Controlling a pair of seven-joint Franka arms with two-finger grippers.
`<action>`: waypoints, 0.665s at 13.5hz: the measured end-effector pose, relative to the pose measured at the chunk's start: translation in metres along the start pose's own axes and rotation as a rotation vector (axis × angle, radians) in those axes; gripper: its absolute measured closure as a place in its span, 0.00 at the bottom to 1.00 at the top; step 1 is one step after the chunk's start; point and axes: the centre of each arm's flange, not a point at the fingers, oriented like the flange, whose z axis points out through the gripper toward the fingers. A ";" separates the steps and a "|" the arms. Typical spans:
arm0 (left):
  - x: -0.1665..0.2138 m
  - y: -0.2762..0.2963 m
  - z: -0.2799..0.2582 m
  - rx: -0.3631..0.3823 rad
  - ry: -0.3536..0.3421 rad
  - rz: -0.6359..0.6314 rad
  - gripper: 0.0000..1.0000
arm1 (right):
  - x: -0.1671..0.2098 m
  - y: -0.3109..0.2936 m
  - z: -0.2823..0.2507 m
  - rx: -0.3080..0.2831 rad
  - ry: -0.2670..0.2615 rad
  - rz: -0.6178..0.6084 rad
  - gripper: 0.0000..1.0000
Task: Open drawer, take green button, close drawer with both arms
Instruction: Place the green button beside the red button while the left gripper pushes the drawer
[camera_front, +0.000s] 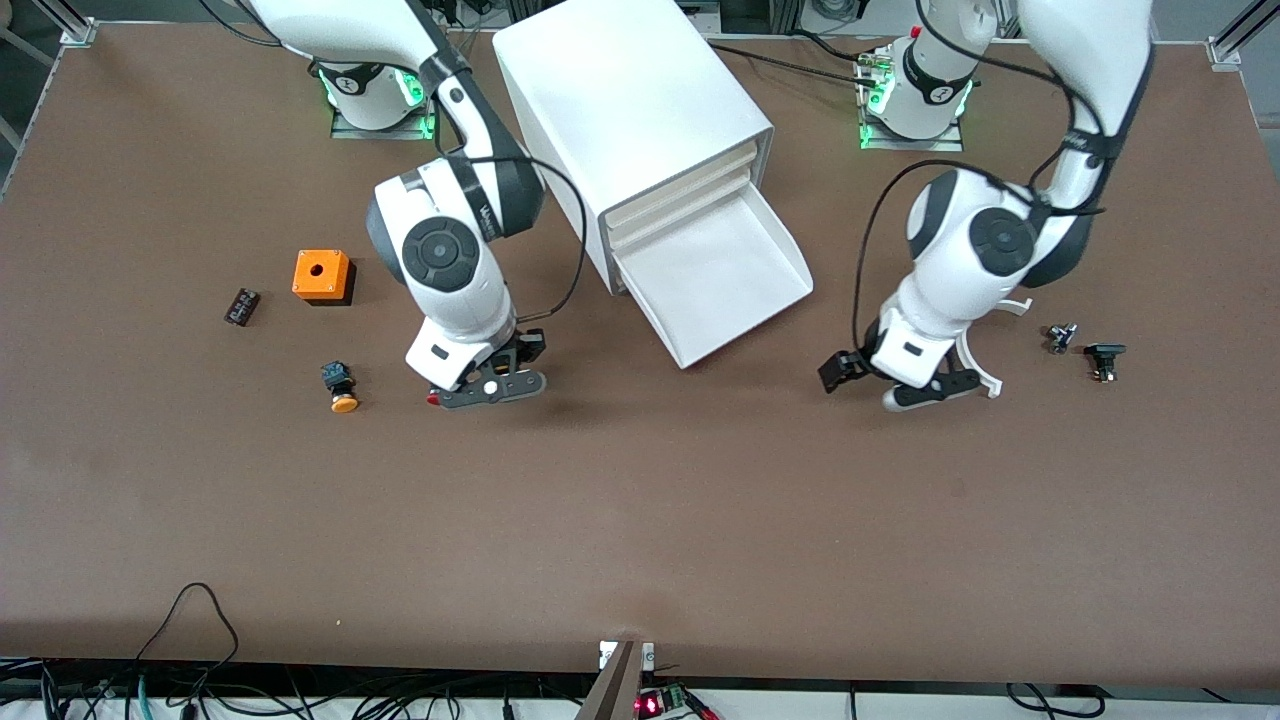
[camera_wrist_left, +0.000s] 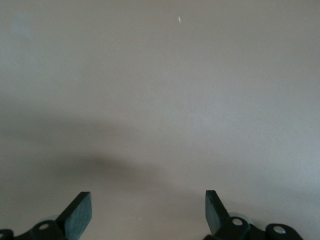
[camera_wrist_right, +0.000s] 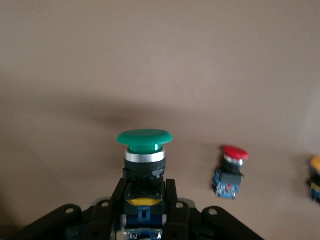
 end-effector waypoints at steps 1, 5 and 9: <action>-0.008 0.005 0.013 -0.002 -0.007 -0.014 0.00 | -0.004 0.006 0.015 -0.004 -0.012 0.038 0.67; -0.048 0.010 0.060 0.007 -0.037 -0.009 0.00 | -0.023 0.019 0.071 0.003 0.010 0.125 0.67; -0.070 0.012 0.074 0.022 -0.061 -0.005 0.00 | -0.034 0.021 0.091 0.002 0.005 0.182 0.64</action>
